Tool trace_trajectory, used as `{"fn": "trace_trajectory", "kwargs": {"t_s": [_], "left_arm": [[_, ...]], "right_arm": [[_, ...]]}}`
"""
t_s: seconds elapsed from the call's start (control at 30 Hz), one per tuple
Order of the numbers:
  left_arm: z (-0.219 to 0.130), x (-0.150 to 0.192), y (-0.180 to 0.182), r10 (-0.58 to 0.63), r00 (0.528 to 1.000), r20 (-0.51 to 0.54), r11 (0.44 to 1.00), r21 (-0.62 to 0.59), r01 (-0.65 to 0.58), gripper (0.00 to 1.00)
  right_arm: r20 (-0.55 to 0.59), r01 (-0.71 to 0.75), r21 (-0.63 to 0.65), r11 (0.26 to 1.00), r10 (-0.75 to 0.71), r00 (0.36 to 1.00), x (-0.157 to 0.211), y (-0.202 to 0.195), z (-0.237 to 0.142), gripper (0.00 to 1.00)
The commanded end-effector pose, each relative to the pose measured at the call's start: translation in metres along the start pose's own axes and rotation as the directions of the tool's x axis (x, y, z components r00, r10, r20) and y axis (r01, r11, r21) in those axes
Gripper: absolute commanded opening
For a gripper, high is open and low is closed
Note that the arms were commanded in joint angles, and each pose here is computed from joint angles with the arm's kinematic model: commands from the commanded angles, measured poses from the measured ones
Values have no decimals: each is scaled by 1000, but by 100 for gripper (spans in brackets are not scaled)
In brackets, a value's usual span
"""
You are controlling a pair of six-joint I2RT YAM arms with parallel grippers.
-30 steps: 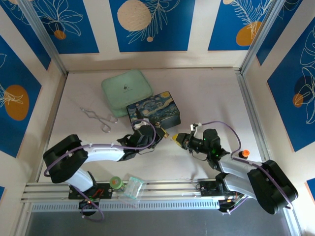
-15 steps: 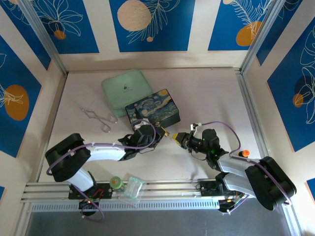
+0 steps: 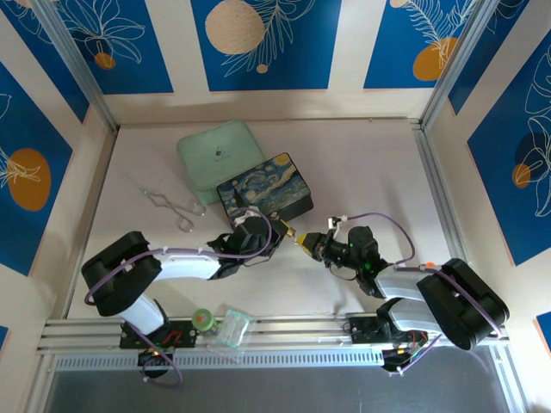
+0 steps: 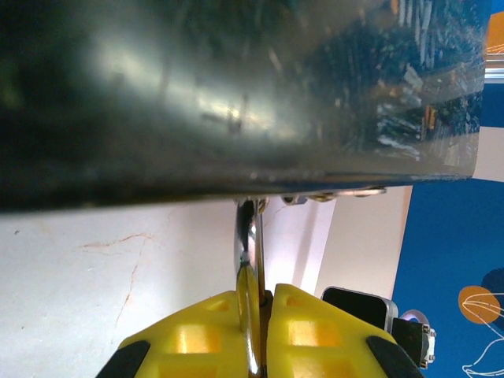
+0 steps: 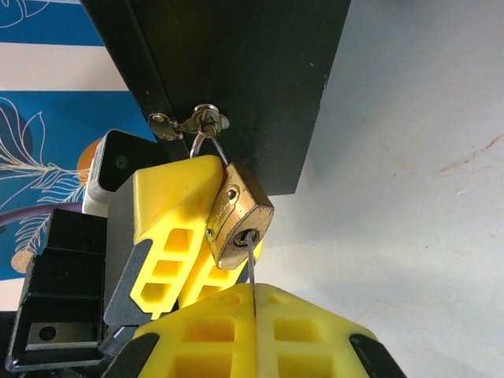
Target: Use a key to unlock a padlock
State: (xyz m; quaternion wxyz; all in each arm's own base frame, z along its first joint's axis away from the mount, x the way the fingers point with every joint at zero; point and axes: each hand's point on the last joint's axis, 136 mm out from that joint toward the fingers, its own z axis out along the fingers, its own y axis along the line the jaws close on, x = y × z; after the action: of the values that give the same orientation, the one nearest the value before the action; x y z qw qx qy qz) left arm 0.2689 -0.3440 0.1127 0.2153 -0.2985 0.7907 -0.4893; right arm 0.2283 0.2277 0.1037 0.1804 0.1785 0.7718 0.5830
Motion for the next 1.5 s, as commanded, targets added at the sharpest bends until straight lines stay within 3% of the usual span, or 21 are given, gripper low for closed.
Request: {"fn": "trace_trajectory", "kwargs": {"t_s": [0.0,0.37,0.9,1.47], "left_arm": [[-6,13,-56,-17,997,-75,986,165,29,0],[-8,14,-59,-9,996,-86,982,188,25,0],[-13,10,-65,-29,997,-72,979,200,43,0],[-17,12,-71,-52,994,-95,967,245,74,0]], "right_arm": [[27,29,-31,999,-28,999,-15,15,3,0],[-117,-24,-8,1000,23,993,-12,10,11,0],[-79,-53,-5,999,53,995,-17,-4,19,0],[-138,-106,-33,994,101,985,-24,-15,16,0]]}}
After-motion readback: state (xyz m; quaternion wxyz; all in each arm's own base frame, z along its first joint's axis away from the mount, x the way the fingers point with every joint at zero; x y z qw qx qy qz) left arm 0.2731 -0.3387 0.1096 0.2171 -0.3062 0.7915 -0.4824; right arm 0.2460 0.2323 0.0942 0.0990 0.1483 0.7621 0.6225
